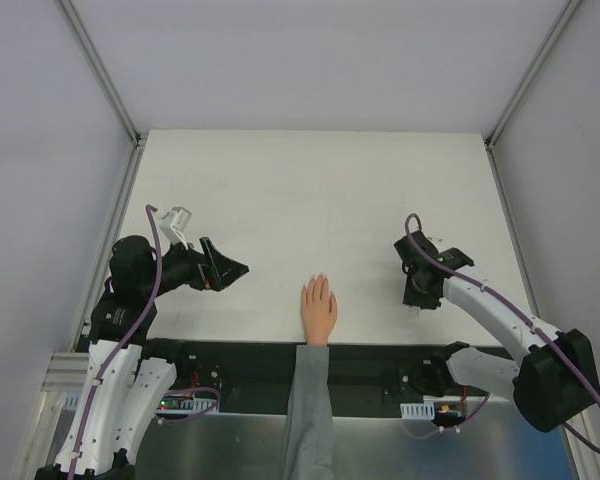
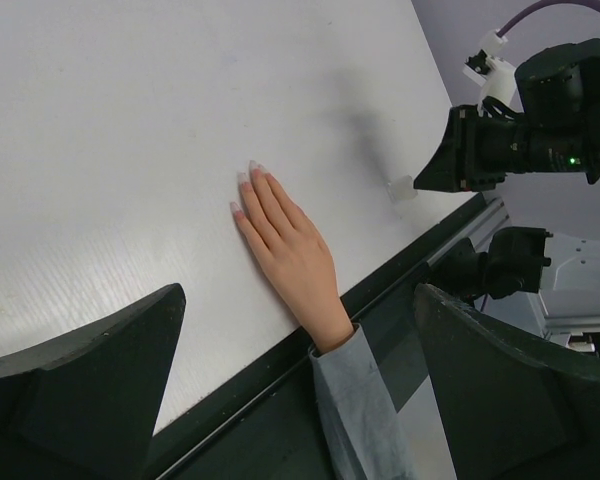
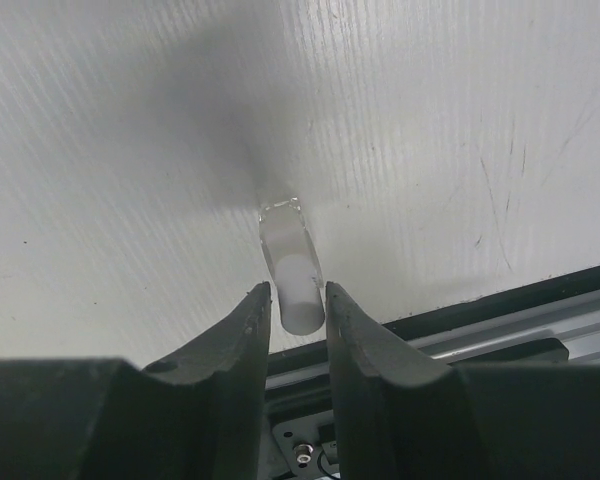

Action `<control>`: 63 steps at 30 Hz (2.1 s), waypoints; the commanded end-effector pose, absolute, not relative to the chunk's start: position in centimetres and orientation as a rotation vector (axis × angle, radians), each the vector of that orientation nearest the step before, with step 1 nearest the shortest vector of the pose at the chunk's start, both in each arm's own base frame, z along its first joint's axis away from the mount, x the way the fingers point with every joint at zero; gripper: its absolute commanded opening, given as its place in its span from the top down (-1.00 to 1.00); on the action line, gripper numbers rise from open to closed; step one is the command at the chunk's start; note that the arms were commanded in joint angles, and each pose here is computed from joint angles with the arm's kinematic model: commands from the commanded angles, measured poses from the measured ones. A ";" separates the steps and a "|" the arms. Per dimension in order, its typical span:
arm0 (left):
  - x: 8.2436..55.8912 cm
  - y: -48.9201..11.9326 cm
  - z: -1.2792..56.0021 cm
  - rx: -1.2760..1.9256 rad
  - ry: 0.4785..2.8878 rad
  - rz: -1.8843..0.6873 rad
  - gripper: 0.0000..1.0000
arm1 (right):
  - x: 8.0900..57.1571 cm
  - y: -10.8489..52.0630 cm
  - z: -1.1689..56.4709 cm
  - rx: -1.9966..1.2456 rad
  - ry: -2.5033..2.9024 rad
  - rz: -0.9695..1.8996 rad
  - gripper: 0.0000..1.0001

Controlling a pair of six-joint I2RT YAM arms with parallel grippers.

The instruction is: Paint the nails

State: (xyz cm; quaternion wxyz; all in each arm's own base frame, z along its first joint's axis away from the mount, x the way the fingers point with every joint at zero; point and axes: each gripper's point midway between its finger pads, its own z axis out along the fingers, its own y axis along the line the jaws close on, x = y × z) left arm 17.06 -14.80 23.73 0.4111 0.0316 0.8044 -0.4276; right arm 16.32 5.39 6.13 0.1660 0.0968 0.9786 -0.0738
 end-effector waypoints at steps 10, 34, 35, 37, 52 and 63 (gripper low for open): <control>16.5 -15.8 25.1 0.165 2.016 -1.159 -0.93 | 18.0 6.4 9.2 0.017 2.710 -0.308 0.99; 12.1 -23.3 25.7 1.066 1.622 -1.405 -0.47 | 11.7 30.2 28.5 -1.191 2.268 0.974 0.99; 12.0 -23.4 25.7 1.079 1.614 -1.417 -0.40 | 11.5 30.3 28.5 -1.198 2.259 0.983 0.99; 11.8 -23.5 25.7 1.095 1.608 -1.438 -0.39 | 11.0 30.8 28.6 -1.216 2.236 1.031 0.99; 9.5 -24.6 26.1 1.238 1.540 -1.622 -0.04 | 10.9 34.7 29.1 -1.222 2.180 1.169 0.99; 9.0 -24.8 26.1 1.264 1.529 -1.653 0.25 | 11.6 35.3 28.8 -1.194 2.195 1.145 0.99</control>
